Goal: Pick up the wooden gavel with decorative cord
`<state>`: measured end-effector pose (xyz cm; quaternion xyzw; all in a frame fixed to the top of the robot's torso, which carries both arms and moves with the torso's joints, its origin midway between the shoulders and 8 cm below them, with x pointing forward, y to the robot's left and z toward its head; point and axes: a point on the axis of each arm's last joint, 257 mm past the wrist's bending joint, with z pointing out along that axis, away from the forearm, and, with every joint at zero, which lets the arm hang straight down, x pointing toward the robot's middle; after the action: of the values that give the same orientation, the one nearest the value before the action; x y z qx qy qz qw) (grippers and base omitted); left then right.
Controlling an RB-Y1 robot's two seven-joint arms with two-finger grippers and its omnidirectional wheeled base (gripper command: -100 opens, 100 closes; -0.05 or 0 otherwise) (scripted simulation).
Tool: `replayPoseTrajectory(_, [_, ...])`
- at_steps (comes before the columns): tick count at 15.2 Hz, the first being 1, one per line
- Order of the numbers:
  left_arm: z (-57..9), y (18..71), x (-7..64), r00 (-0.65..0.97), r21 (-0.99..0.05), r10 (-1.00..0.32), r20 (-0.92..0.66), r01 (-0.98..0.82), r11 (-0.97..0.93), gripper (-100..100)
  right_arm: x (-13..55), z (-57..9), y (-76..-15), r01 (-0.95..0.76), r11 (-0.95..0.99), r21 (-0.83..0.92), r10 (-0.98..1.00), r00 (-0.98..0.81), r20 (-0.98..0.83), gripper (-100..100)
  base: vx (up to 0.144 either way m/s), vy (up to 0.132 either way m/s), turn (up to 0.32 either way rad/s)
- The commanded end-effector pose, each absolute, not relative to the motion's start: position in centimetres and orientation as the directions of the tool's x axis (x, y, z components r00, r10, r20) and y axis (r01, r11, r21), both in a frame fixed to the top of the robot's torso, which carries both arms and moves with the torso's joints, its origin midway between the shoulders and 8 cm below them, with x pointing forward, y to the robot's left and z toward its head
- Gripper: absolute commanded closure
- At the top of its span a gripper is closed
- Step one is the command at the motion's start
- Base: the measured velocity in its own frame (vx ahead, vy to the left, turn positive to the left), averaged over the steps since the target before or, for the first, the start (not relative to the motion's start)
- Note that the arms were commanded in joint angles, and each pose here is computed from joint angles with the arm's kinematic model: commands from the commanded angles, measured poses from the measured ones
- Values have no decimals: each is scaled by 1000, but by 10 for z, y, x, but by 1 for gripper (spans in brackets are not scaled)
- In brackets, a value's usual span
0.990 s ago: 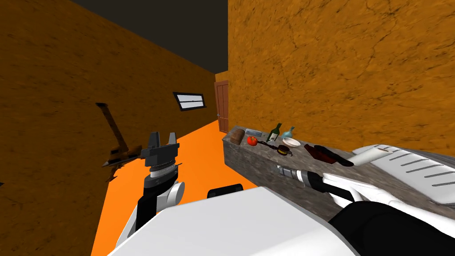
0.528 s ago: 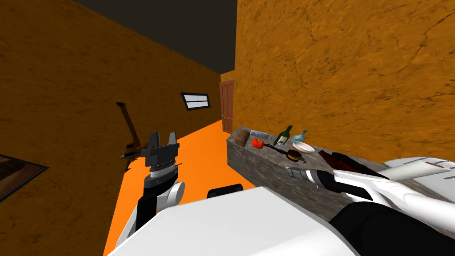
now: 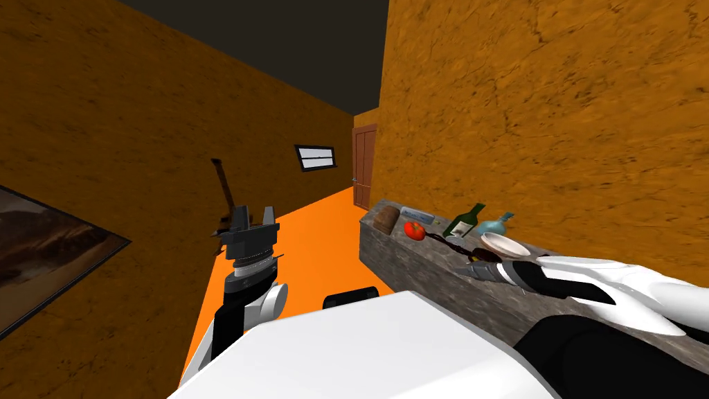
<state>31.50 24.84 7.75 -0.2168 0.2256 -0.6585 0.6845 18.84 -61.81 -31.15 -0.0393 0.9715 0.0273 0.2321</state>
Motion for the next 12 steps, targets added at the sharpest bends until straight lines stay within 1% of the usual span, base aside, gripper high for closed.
replayPoseTrajectory(1, [78,248,315,31,-594,-999,-23,804,39,0,182,-305,-633,-95,995,5,-84,-903,-422,-100,72,-10,161])
replayPoseTrajectory(4, [78,248,315,31,-594,-999,-23,804,39,0,163,-295,-660,-102,993,-51,-114,-931,-348,-100,82,-20,175])
replayPoseTrajectory(6, [78,248,315,31,-594,-999,-23,804,39,0,140,-288,-679,-104,991,-83,-123,-953,-276,-100,121,-46,295])
replayPoseTrajectory(7, [78,248,315,31,-594,-999,-23,804,39,0,140,-288,-679,-104,991,-83,-123,-953,-276,-100,112,-88,193])
replayPoseTrajectory(9, [77,248,315,31,-594,-999,-24,803,39,0,111,-289,-688,-96,991,-89,-113,-972,-207,-100,114,-100,164])
replayPoseTrajectory(10, [78,248,315,31,-594,-999,-24,803,39,0,111,-289,-688,-96,991,-89,-113,-972,-207,-100,87,-120,142])
replayPoseTrajectory(12, [78,248,315,31,-594,-999,-24,803,39,0,80,-293,-689,-81,994,-76,-92,-985,-146,-100,77,-105,157])
